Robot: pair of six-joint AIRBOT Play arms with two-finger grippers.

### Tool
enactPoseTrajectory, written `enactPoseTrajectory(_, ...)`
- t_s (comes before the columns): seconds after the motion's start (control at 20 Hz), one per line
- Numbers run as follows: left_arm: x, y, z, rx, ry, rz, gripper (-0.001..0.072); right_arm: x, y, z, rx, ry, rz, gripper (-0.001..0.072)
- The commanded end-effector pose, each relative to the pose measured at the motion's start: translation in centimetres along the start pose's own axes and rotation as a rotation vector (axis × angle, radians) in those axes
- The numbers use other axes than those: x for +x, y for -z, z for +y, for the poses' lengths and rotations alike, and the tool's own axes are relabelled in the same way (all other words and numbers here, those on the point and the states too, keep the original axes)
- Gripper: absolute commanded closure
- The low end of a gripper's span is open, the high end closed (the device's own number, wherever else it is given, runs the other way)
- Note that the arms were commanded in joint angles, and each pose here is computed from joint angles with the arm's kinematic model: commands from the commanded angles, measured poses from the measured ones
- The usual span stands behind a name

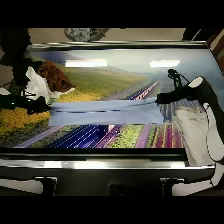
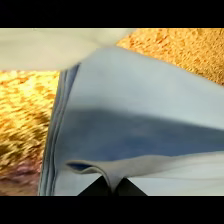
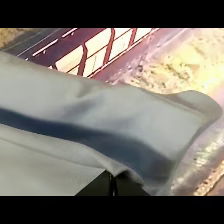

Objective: Fold the shirts.

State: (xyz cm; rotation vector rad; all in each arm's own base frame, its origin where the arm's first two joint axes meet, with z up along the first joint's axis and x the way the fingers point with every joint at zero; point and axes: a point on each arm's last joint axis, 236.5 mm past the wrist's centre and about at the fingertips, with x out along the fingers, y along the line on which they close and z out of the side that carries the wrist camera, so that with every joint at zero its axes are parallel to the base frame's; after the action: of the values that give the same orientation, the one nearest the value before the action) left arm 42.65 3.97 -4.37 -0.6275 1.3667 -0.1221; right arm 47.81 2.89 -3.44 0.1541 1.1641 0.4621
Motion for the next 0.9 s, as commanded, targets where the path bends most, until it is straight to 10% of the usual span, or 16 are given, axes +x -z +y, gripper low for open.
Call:
enactPoseTrajectory(0.0,3.0,-1.5,0.2,-0.008,0.005,0.043,0.0682,2.8,-0.3,-1.3,0.055,-0.016,0.006,0.0669)
enactPoseTrajectory(0.15,4.5,-1.2,0.5,-0.022,0.005,0.071,0.0643,3.2,-0.1,-1.4,0.046,-0.020,0.014,0.0667)
enactPoseTrajectory(0.2,4.4,-1.2,0.3,-0.031,0.009,0.070,0.0429,2.9,-0.3,-1.2,0.035,-0.023,0.009,0.0653)
enactPoseTrajectory(0.25,3.9,-1.2,0.0,-0.025,0.015,0.077,0.0164,2.3,-0.4,-0.9,0.008,-0.028,0.012,0.0528)
enactPoseTrajectory(0.3,3.0,-1.1,-0.3,-0.015,0.020,0.089,0.0118,1.3,-0.4,-0.4,-0.037,-0.041,0.021,0.0282)
enactPoseTrajectory(0.35,1.9,-1.3,-0.7,-0.003,0.024,0.082,0.0118,-0.2,-0.3,-0.1,-0.101,-0.050,0.033,0.0035)
enactPoseTrajectory(0.4,0.4,-1.9,-1.3,0.013,0.025,0.052,0.0118,-1.6,0.1,-0.4,-0.140,-0.040,0.049,0.0006)
enactPoseTrajectory(0.85,-10.8,-2.2,-9.0,0.194,0.026,-0.226,0.0118,1.0,5.3,-2.3,0.116,-0.234,0.191,-0.0002)
